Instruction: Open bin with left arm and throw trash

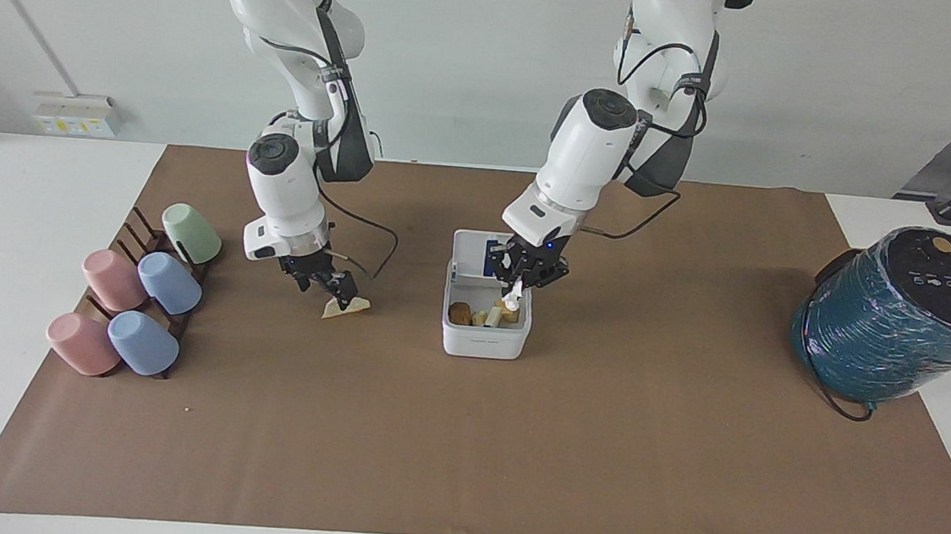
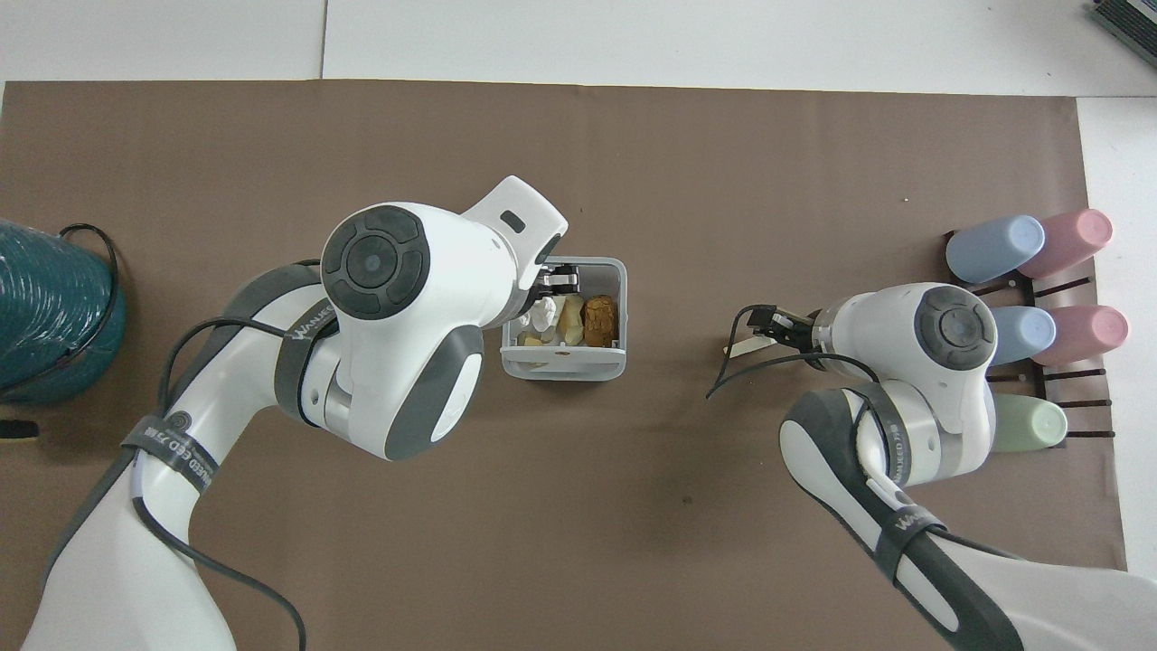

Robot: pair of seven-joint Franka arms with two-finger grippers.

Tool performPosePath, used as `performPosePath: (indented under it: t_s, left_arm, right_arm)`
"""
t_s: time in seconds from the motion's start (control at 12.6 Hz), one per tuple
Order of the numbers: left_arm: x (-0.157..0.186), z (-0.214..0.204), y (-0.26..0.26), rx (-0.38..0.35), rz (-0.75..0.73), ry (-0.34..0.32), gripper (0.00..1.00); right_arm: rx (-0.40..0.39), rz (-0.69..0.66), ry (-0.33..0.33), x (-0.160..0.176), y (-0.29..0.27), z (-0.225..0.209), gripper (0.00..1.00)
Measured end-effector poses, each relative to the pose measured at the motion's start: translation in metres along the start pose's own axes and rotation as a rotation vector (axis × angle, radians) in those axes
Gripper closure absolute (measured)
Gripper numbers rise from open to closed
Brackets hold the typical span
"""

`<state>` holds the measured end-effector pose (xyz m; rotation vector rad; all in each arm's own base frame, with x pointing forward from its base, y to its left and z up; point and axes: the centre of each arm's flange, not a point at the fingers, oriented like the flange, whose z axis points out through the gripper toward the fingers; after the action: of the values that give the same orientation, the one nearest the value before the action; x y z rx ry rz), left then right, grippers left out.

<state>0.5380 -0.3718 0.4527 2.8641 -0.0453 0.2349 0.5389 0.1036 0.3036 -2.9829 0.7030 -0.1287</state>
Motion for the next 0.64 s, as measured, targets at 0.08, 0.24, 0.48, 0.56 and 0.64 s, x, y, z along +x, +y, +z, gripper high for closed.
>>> performPosePath:
  t_s: [0.08,0.24,0.48,0.56,0.64]
  left_arm:
    - [-0.004,0.001,0.008,-0.007,0.002,0.003,0.61]
    - [-0.008,0.002,0.014,-0.011,-0.002,0.004,0.33]
    - [-0.004,0.002,0.004,0.005,-0.018,-0.010,0.00]
    - [-0.001,-0.002,-0.004,0.019,-0.031,-0.024,0.00]
    - [0.003,-0.008,-0.016,0.032,-0.044,-0.039,0.00]
  right_arm:
    - [0.007,-0.001,0.008,0.000,-0.001,0.002,0.00]
    - [0.018,-0.003,0.021,0.001,-0.004,0.004,0.05]
    - [0.051,0.022,0.008,-0.005,-0.013,0.004,0.31]
    - [0.060,0.019,0.003,-0.010,-0.020,0.004,0.45]
    - [0.064,0.018,0.002,-0.013,-0.025,0.003,0.58]
